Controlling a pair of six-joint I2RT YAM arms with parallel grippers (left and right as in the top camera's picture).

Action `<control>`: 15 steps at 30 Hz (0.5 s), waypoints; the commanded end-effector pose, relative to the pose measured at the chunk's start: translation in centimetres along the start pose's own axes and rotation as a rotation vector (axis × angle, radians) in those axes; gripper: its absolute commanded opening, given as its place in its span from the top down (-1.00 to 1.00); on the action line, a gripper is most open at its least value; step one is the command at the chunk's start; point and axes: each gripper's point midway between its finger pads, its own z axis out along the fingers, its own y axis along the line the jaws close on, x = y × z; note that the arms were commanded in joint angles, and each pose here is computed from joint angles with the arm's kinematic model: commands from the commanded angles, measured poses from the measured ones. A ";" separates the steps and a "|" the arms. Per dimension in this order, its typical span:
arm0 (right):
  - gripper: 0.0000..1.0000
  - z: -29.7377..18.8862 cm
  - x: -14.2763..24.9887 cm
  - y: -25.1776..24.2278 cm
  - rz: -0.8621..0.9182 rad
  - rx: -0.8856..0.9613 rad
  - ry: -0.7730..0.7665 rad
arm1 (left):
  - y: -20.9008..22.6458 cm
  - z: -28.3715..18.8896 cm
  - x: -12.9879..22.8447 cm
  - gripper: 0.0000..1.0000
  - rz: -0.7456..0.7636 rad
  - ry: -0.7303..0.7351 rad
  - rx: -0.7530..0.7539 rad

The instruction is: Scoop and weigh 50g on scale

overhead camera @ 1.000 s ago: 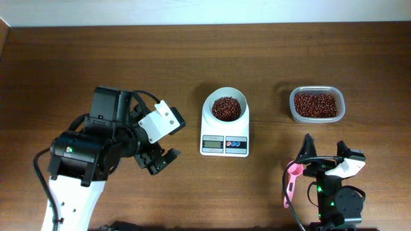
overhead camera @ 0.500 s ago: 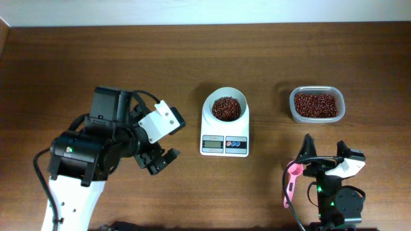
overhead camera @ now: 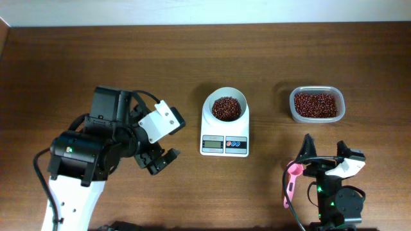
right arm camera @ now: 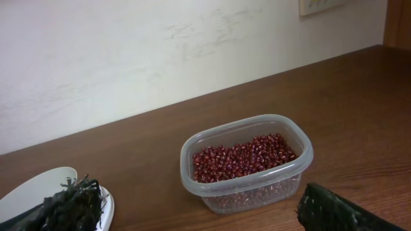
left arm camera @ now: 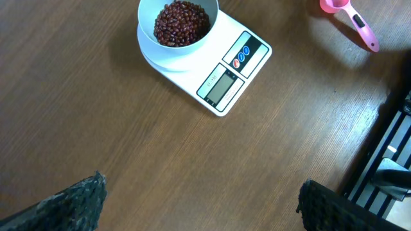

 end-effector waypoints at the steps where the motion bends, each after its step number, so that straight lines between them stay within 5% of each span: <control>1: -0.98 0.0 0.2 -0.5 -0.003 0.021 -0.003 | -0.1 0.0 0.0 -0.98 0.015 -0.009 0.008; 15: -0.98 0.0 0.2 -0.5 -0.004 0.021 -0.003 | -0.4 -0.4 0.0 -0.98 0.022 -0.020 -0.003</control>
